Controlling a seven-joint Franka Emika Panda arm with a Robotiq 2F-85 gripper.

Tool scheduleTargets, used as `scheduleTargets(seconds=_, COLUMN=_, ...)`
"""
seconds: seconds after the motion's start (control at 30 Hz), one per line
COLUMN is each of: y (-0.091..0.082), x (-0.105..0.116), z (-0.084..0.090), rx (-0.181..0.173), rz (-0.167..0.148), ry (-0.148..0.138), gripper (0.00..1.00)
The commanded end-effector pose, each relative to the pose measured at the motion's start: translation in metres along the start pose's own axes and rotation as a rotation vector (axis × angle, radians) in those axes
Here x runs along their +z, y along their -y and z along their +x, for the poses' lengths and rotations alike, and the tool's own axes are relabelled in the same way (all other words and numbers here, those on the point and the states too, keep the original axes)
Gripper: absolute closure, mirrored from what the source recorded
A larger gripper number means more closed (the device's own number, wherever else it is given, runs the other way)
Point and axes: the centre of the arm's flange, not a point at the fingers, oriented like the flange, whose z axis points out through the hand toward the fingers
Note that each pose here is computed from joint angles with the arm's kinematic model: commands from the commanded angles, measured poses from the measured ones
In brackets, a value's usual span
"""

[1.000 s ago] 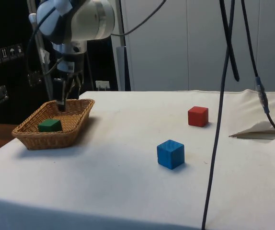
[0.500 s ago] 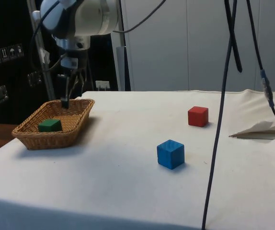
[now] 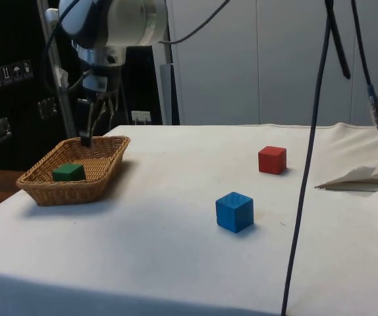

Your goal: Pick up exactly two blocks and place them into the basket.

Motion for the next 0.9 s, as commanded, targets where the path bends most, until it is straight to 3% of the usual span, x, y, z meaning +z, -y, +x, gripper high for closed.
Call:
scheduleTargets(seconds=0.0, y=0.002, x=-0.005, z=-0.007, rx=0.001, rz=0.000, ry=-0.022, gripper=0.00)
scheduleTargets(seconds=0.1, y=0.002, x=-0.008, z=-0.009, rx=0.003, rz=0.000, ry=-0.042, gripper=0.00)
scheduleTargets(seconds=0.3, y=0.002, x=-0.007, z=-0.010, rx=0.002, rz=0.001, ry=-0.045, gripper=0.00)
scheduleTargets(seconds=0.43, y=0.010, x=-0.007, z=-0.015, rx=-0.016, rz=0.001, ry=-0.034, gripper=0.00)
scheduleTargets(seconds=0.47, y=0.009, x=-0.005, z=-0.010, rx=-0.017, rz=0.010, ry=-0.032, gripper=0.00)
scheduleTargets(seconds=0.5, y=0.012, x=-0.007, z=-0.018, rx=-0.021, rz=0.002, ry=-0.024, gripper=0.00)
scheduleTargets(seconds=0.73, y=0.023, x=-0.004, z=-0.029, rx=-0.039, rz=-0.003, ry=0.009, gripper=0.00)
scheduleTargets(seconds=0.77, y=0.020, x=-0.002, z=-0.018, rx=-0.039, rz=0.004, ry=0.006, gripper=0.00)
scheduleTargets(seconds=0.8, y=0.024, x=-0.003, z=-0.031, rx=-0.041, rz=-0.005, ry=0.013, gripper=0.00)
scheduleTargets(seconds=0.87, y=0.025, x=0.000, z=-0.034, rx=-0.046, rz=-0.006, ry=0.020, gripper=0.00)
